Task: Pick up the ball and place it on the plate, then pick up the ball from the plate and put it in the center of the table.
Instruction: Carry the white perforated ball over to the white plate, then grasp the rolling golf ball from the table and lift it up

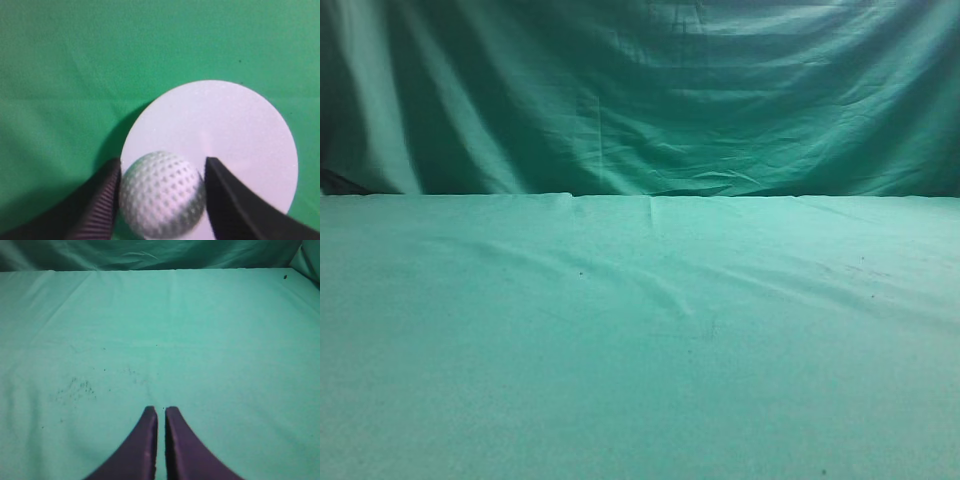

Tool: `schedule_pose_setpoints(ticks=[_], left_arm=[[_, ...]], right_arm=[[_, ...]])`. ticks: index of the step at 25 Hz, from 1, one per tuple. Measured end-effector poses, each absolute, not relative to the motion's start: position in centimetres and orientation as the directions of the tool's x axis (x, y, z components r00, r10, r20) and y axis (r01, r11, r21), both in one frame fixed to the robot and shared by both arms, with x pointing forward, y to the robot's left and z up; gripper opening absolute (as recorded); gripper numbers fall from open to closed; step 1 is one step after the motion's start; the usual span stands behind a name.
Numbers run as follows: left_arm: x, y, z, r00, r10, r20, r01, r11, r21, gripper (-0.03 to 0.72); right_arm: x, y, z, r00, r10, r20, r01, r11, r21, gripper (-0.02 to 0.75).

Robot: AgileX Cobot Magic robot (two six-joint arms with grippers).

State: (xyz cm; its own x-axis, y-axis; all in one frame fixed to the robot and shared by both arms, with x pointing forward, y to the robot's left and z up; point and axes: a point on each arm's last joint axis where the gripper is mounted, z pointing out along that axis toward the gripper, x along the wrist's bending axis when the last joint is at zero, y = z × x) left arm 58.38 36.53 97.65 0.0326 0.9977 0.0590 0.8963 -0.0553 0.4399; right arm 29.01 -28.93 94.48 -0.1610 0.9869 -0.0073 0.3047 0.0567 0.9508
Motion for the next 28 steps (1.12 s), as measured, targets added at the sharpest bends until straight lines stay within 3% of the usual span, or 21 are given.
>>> schedule_pose_setpoints(ticks=[6, 12, 16, 18, 21, 28], left_arm=[[58.6, 36.4, 97.6, 0.016, 0.999, 0.028, 0.897, -0.027, 0.442, 0.583], [60.9, 34.8, 101.9, 0.005, 0.994, -0.109, 0.87, 0.049, 0.491, 0.594], [62.1, 32.6, 106.0, 0.093, 0.987, -0.128, 0.855, -0.013, 0.518, 0.314], [62.4, 31.5, 107.7, 0.133, 0.982, -0.134, 0.847, -0.042, 0.53, 0.123], [62.6, 30.0, 109.8, 0.189, 0.973, -0.134, 0.829, -0.085, 0.553, 0.0], [59.3, 26.4, 115.6, 0.311, 0.945, -0.105, 0.721, -0.163, 0.673, 0.0]], right_arm=[[29.0, -28.9, 94.5, -0.161, 0.987, -0.007, 0.305, 0.057, 0.951, 0.048], [29.0, -28.9, 94.5, -0.161, 0.987, -0.007, 0.305, 0.057, 0.951, 0.048], [29.0, -28.9, 94.5, -0.161, 0.987, -0.007, 0.305, 0.057, 0.951, 0.048], [29.0, -28.9, 94.5, -0.161, 0.987, -0.007, 0.305, 0.057, 0.951, 0.048], [29.0, -28.9, 94.5, -0.161, 0.987, -0.007, 0.305, 0.057, 0.951, 0.048], [29.0, -28.9, 94.5, -0.161, 0.987, -0.007, 0.305, 0.057, 0.951, 0.048]])
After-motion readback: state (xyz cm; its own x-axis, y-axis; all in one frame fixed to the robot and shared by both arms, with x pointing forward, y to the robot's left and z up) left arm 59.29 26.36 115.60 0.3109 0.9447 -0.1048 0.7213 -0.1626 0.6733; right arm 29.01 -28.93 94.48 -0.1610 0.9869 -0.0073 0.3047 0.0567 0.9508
